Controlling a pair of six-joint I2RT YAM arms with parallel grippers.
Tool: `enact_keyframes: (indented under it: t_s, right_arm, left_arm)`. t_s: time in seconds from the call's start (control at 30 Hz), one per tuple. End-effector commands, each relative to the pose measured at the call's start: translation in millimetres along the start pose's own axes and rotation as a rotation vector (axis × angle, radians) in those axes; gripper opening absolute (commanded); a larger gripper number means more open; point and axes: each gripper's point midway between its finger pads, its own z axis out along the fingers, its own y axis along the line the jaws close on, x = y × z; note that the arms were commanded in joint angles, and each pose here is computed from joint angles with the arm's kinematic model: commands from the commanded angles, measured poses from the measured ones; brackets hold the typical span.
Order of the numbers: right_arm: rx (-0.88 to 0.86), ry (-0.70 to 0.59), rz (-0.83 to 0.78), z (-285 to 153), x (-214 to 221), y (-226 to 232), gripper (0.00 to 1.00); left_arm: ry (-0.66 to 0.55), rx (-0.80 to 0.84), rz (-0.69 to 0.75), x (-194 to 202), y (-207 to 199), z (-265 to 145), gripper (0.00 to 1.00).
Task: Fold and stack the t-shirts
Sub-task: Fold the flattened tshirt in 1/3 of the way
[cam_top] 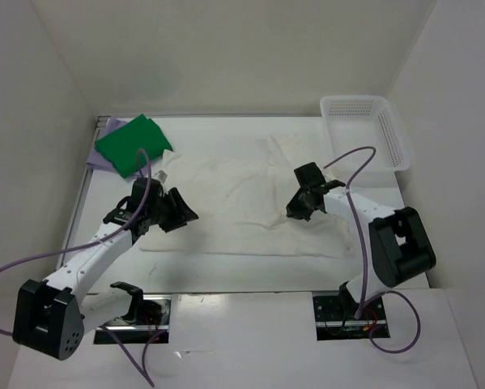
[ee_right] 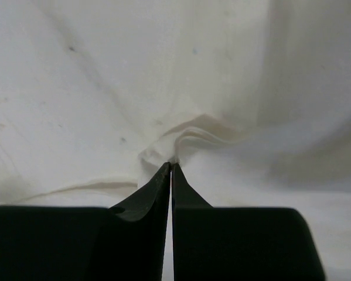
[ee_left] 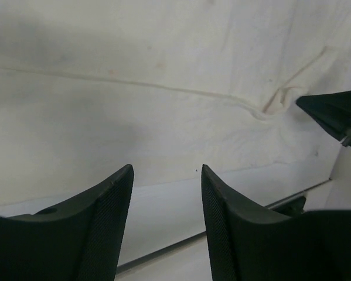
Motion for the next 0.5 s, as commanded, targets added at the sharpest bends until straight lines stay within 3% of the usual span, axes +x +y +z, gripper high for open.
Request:
enact_keyframes:
  t_s: [0.0,0.17,0.27,0.3,0.43,0.47]
  right_arm:
    - [-0.100,-0.068,-0.036,0,-31,49,0.06]
    - [-0.125,-0.076,-0.067,21,-55,92,0.06]
    - [-0.146,-0.079,-0.067,28,-65,111,0.11]
    - [-0.164,-0.069,-0.069,25,-64,116,0.19]
    - [-0.194,-0.057,-0.080,11,-61,118,0.22]
    - [-0.222,-0.103,-0.086,-9,-67,119,0.25]
  left_arm:
    - [0.002,0.003,0.007,-16,1,-1,0.57]
    - [0.029,-0.086,-0.025,-20,21,0,0.54]
    - [0.033,-0.120,-0.032,-18,28,-1,0.54]
    - [0.029,-0.130,-0.032,-20,28,-3,0.54]
    - [0.021,-0.144,-0.032,-20,28,-9,0.54]
    - [0.011,-0.135,-0.028,-22,26,-11,0.54]
